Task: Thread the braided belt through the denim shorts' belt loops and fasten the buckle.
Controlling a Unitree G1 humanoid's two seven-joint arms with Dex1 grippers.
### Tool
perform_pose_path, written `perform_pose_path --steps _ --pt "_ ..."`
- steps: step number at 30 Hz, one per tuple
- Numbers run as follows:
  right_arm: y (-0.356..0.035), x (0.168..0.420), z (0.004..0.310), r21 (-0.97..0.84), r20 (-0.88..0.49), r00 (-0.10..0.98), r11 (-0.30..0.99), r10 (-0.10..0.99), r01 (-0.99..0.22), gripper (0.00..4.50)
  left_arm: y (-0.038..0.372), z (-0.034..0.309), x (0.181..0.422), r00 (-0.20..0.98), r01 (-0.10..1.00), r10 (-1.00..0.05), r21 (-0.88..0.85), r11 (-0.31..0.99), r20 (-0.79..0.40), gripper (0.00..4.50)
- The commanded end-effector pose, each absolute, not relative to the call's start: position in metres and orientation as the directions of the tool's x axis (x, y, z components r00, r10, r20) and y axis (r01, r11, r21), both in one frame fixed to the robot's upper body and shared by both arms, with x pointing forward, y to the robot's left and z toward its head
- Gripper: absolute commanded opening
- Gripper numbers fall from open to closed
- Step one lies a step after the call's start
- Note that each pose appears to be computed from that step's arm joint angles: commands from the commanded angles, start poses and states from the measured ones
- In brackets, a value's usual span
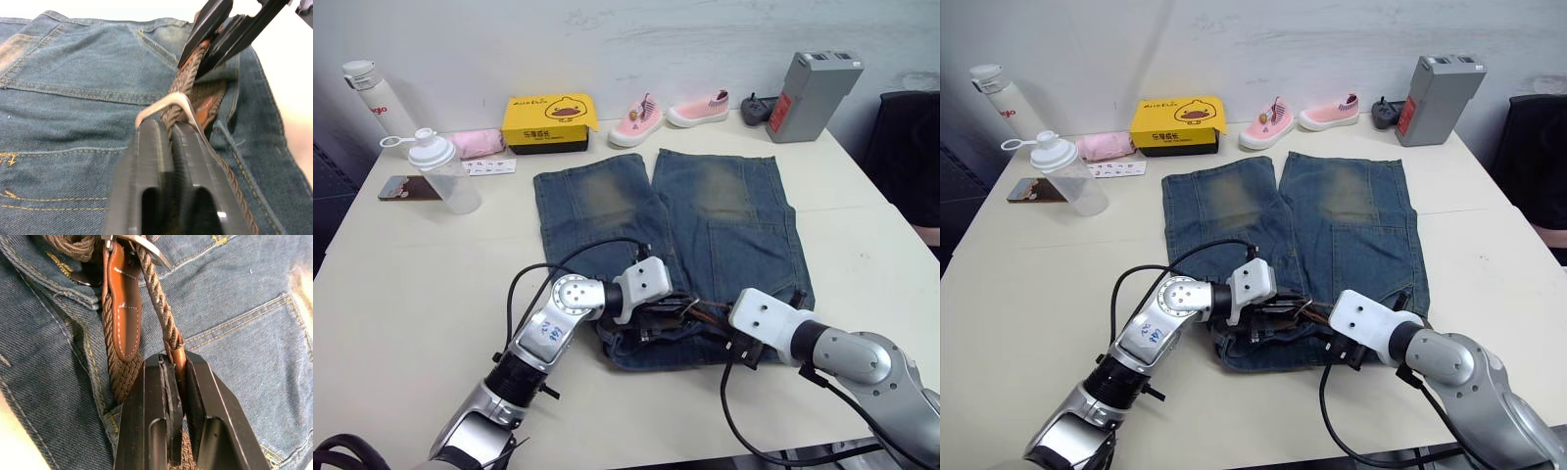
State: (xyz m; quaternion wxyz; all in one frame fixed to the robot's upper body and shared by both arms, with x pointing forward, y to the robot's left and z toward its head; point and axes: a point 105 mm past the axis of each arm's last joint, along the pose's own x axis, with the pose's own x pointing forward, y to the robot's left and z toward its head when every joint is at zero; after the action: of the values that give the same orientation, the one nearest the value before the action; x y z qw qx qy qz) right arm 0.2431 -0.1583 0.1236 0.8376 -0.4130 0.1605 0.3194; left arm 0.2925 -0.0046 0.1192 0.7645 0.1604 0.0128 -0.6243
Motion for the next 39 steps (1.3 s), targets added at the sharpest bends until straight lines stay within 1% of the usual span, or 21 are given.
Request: perform_pose_path --steps 1,3,4,6,7,9,10,11,13,15,16,18,21,22,24,26,29,30,32,35,39 --pt "-0.157 0.243 0.129 -0.616 -0.516 0.758 0.442 0.400 -0.652 0.00 0.001 0.144 0.289 0.217 0.959 -0.968 0.213 0.187 -0.126 2.41" --pt "-0.159 0.244 0.130 -0.623 -0.511 0.765 0.445 0.392 -0.644 0.00 0.017 0.151 0.289 0.236 0.964 -0.966 0.149 0.219 -0.103 3.23" --pt "-0.160 0.244 0.131 -0.623 -0.506 0.768 0.450 0.393 -0.640 0.00 0.028 0.154 0.288 0.240 0.967 -0.966 0.113 0.229 -0.095 3.74" --pt "-0.159 0.244 0.132 -0.624 -0.496 0.772 0.455 0.398 -0.635 0.00 0.044 0.157 0.288 0.266 0.963 -0.960 0.060 0.262 -0.088 4.47" --pt "-0.159 0.244 0.132 -0.624 -0.494 0.772 0.456 0.400 -0.635 0.00 0.047 0.157 0.288 0.274 0.961 -0.958 0.048 0.271 -0.088 4.47" --pt "-0.159 0.244 0.133 -0.634 -0.484 0.774 0.446 0.409 -0.632 0.00 0.062 0.160 0.282 0.261 0.965 -0.963 -0.010 0.262 -0.066 4.11" --pt "-0.160 0.244 0.133 -0.641 -0.478 0.777 0.442 0.409 -0.627 0.00 0.068 0.156 0.278 0.249 0.967 -0.966 -0.029 0.252 -0.074 3.66" --pt "-0.161 0.244 0.133 -0.645 -0.475 0.779 0.440 0.409 -0.624 0.00 0.072 0.154 0.276 0.240 0.969 -0.967 -0.041 0.244 -0.081 3.35" --pt "-0.164 0.243 0.133 -0.654 -0.470 0.783 0.434 0.408 -0.619 0.00 0.074 0.135 0.266 0.193 0.979 -0.964 -0.026 0.201 -0.181 2.41" --pt "-0.166 0.241 0.132 -0.653 -0.469 0.780 0.433 0.414 -0.622 0.00 0.072 0.118 0.261 0.174 0.983 -0.950 -0.016 0.184 -0.260 1.30" --pt "-0.168 0.241 0.132 -0.655 -0.463 0.784 0.437 0.413 -0.617 0.00 0.070 0.110 0.259 0.165 0.985 -0.942 -0.005 0.174 -0.292 0.96" --pt "-0.172 0.237 0.132 -0.658 -0.463 0.785 0.435 0.412 -0.615 0.00 0.071 0.092 0.264 0.198 0.979 -0.907 0.040 0.198 -0.371 0.96" --pt "-0.181 0.227 0.131 -0.658 -0.461 0.782 0.429 0.420 -0.619 0.00 0.073 0.068 0.261 0.180 0.984 -0.868 0.097 0.152 -0.462 0.96" --pt "-0.193 0.221 0.128 -0.667 -0.483 0.781 0.412 0.397 -0.621 0.00 0.076 0.062 0.259 0.170 0.985 -0.854 0.108 0.134 -0.491 0.96" --pt "-0.226 0.211 0.121 -0.677 -0.541 0.782 0.392 0.309 -0.623 0.00 0.082 0.051 0.257 0.162 0.984 -0.823 0.152 0.094 -0.544 0.96" --pt "-0.266 0.202 0.115 -0.694 -0.595 0.782 0.372 0.187 -0.617 0.00 0.087 0.047 0.257 0.167 0.981 -0.810 0.173 0.082 -0.562 0.96" --pt "-0.317 0.197 0.120 -0.741 -0.597 0.802 0.375 0.012 -0.557 0.00 0.092 0.047 0.259 0.177 0.979 -0.812 0.184 0.088 -0.555 0.96" --pt "-0.325 0.196 0.122 -0.753 -0.593 0.805 0.363 -0.014 -0.549 0.00 0.092 0.048 0.259 0.180 0.979 -0.816 0.182 0.093 -0.549 0.96" --pt "-0.328 0.197 0.124 -0.765 -0.585 0.811 0.347 -0.020 -0.543 0.00 0.093 0.049 0.259 0.182 0.978 -0.819 0.183 0.095 -0.545 0.96" --pt "-0.326 0.206 0.129 -0.787 -0.539 0.842 0.363 -0.015 -0.498 0.00 0.094 0.048 0.258 0.185 0.977 -0.820 0.193 0.093 -0.542 0.96" --pt "-0.308 0.211 0.123 -0.784 -0.530 0.847 0.355 0.044 -0.509 0.00 0.092 0.052 0.258 0.191 0.975 -0.835 0.198 0.100 -0.517 0.96"
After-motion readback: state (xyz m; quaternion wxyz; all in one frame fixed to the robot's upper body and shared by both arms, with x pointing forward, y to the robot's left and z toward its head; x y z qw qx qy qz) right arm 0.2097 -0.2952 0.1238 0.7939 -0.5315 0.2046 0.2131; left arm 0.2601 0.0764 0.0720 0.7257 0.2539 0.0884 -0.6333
